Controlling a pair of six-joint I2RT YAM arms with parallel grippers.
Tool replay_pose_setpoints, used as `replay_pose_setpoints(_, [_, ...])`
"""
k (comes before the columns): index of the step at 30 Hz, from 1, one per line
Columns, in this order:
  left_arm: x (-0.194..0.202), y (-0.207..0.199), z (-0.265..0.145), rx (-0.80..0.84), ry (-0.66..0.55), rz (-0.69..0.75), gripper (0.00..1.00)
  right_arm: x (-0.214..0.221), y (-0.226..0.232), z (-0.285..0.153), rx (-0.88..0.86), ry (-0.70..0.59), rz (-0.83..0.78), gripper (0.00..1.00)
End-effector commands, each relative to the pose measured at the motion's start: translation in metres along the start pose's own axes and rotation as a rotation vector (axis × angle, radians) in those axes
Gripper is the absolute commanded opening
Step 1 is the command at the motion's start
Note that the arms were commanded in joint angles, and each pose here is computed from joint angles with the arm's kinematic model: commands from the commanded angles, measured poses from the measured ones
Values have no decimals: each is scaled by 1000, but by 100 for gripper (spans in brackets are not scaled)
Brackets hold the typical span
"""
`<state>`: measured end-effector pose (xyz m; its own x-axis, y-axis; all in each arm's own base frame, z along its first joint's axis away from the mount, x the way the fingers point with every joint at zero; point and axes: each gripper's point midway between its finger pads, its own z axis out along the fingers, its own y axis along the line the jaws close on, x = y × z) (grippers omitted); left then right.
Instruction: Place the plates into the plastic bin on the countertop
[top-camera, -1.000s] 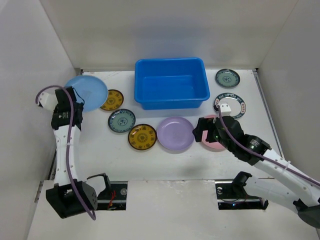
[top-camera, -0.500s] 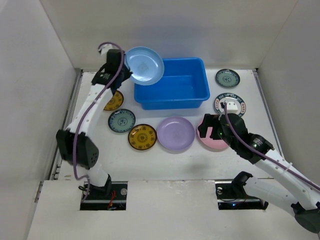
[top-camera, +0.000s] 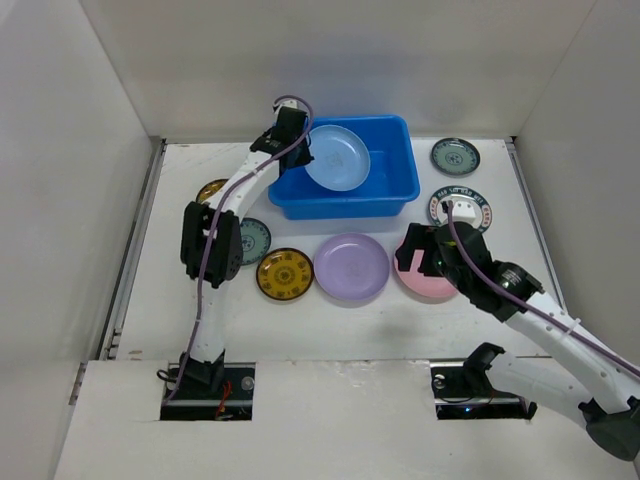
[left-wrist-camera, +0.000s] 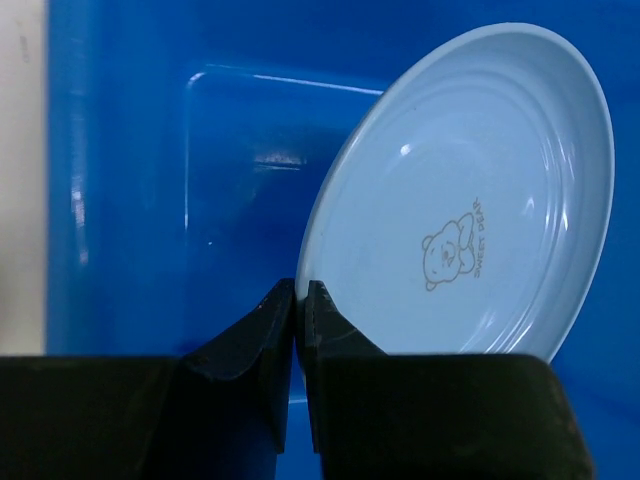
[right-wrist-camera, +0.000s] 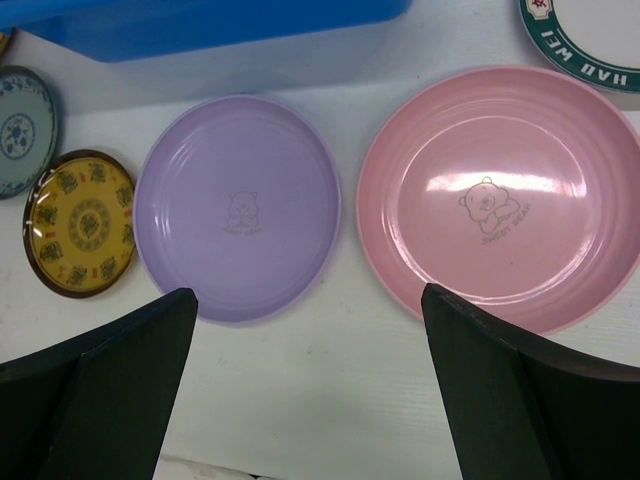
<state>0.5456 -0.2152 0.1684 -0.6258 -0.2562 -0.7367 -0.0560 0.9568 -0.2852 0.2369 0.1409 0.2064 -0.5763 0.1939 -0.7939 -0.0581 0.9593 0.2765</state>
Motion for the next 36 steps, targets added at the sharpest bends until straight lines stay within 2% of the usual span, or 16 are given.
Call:
replay_pose_setpoints(1, [-31,-28,6,108,-97,33,5,-14,4,-6,3,-28,32,100])
replay_pose_setpoints(7, [-2,-28,49,99,-54,97,9,-8,2,-2,15,-10,25,100])
replay_pose_setpoints(9, [5,-27,58,100,-47,107,15,-5,1,0,21,-1,23,100])
replay_pose_setpoints(15, [-5,-38,49,121,-88,134,55,15,-2,9,31,40,24,100])
replay_pose_setpoints(16, [-15,-42,39,130,-114,140,72,19,-3,11,35,49,23,100])
replay_pose_setpoints(20, [-59,-59,-11,153,-227,154,100,38,-4,19,36,104,30,100])
replay_pose_setpoints(24, [-112,-70,-87,156,-374,148,100,61,0,29,10,165,59,100])
replay_pose_setpoints(27, [-134,-62,-144,117,-468,145,100,72,9,38,-43,190,103,100])
replay_pose_setpoints(31, [-130,-30,-195,56,-515,128,100,81,17,50,-76,212,176,99])
replay_pose_setpoints(36, [-89,27,-227,-80,-506,101,100,97,21,68,-54,243,236,89])
